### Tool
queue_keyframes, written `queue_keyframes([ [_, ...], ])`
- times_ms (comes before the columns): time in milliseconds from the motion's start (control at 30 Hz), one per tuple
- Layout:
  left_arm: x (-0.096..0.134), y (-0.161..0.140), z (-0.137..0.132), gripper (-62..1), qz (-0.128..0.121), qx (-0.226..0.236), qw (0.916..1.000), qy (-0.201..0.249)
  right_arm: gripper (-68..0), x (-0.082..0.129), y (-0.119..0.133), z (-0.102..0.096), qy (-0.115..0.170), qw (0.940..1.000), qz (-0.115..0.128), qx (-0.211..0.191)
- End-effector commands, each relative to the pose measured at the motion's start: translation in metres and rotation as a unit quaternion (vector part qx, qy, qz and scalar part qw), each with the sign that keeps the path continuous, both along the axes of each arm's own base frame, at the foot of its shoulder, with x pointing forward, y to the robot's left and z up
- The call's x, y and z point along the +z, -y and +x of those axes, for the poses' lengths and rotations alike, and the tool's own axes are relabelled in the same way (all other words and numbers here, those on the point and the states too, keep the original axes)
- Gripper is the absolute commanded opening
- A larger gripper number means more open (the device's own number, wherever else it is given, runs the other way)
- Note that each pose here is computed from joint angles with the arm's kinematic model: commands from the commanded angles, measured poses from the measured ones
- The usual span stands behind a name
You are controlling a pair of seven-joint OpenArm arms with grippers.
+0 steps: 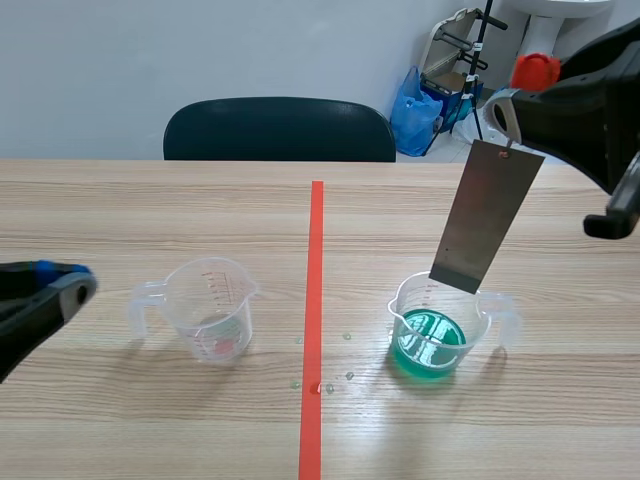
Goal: Do the redox reaction experiment
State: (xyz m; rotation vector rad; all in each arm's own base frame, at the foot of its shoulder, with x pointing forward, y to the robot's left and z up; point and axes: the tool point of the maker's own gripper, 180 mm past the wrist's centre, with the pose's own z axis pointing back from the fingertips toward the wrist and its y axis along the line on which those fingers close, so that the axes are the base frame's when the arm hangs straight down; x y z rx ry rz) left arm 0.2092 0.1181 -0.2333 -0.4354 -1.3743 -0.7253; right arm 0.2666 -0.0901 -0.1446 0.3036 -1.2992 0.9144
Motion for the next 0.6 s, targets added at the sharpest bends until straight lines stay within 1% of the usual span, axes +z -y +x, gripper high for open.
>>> queue_keyframes([
  [0, 0.010, 0.010, 0.008, -56.8, -0.013, -0.009, 0.9998, 0.016, -66.9, 0.006, -0.001, 0.002, 0.010, 0.9999, 0.007, 0.001],
  [100, 0.011, 0.031, 0.020, -56.8, -0.009, -0.034, 0.9992, 0.019, -66.9, 0.006, -0.001, 0.002, 0.010, 0.9999, 0.007, 0.001],
  [267, 0.018, 0.067, 0.033, -56.9, -0.036, -0.073, 0.9967, 0.007, -66.9, 0.006, -0.001, 0.002, 0.010, 0.9999, 0.007, 0.001],
  [367, 0.020, 0.088, 0.039, -56.9, -0.043, -0.094, 0.9945, 0.010, -66.9, 0.006, -0.001, 0.002, 0.010, 0.9999, 0.007, 0.001],
  [433, 0.017, 0.099, 0.046, -56.9, -0.049, -0.099, 0.9939, 0.006, -66.9, 0.006, -0.001, 0.002, 0.010, 0.9999, 0.007, 0.001],
  [567, 0.008, 0.120, 0.058, -56.8, -0.071, -0.108, 0.9916, -0.006, -66.9, 0.006, -0.001, 0.002, 0.010, 0.9999, 0.007, 0.001],
])
